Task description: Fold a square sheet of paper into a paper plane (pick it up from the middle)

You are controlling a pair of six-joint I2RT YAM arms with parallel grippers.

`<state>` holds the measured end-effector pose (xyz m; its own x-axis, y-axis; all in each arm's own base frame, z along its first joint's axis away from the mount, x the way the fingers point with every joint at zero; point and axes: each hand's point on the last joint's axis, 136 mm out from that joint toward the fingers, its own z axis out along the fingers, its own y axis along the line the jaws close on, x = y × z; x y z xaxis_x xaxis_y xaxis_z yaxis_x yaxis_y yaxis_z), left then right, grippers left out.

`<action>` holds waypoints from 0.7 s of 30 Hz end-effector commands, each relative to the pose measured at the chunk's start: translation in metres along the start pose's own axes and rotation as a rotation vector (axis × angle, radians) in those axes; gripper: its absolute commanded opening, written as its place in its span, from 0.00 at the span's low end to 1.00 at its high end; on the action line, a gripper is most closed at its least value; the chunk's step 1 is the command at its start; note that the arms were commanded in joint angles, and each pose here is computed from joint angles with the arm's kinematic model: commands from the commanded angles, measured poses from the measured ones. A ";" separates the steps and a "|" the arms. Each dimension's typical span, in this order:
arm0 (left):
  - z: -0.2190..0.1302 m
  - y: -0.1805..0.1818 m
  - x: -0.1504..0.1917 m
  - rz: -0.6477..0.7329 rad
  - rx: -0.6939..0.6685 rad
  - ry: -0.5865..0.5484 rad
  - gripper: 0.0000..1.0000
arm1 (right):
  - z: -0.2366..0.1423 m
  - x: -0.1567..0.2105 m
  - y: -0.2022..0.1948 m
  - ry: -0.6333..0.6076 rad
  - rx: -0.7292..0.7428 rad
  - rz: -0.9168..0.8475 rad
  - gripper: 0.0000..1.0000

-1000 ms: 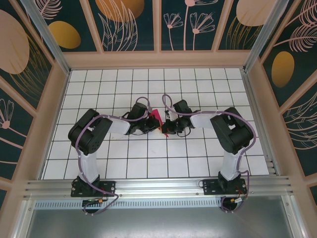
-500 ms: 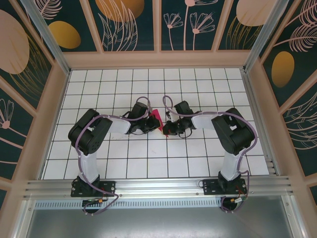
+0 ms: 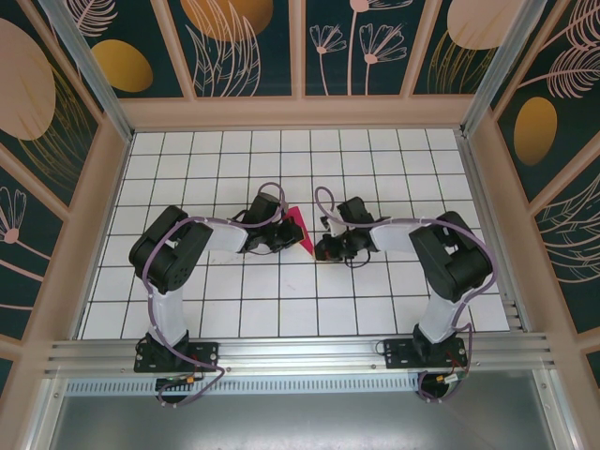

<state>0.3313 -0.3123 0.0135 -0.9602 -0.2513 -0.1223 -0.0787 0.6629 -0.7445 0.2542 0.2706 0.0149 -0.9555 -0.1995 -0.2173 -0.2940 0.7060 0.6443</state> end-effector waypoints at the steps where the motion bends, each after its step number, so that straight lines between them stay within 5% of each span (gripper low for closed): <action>1: 0.004 0.066 0.004 -0.056 -0.230 -0.022 0.00 | -0.003 0.072 -0.038 0.206 0.147 0.170 0.05; 10: 0.005 0.059 0.006 -0.043 -0.194 -0.008 0.00 | -0.033 -0.017 0.027 -0.066 0.001 -0.003 0.06; 21: 0.006 0.049 0.006 -0.033 -0.155 -0.001 0.00 | -0.003 -0.042 0.026 -0.046 -0.054 0.015 0.05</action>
<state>0.3311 -0.3129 0.0140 -0.9610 -0.2474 -0.1234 -0.0744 0.6613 -0.7464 0.2821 0.2864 0.0459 -0.9548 -0.1519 -0.2557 -0.2874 0.6921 0.6621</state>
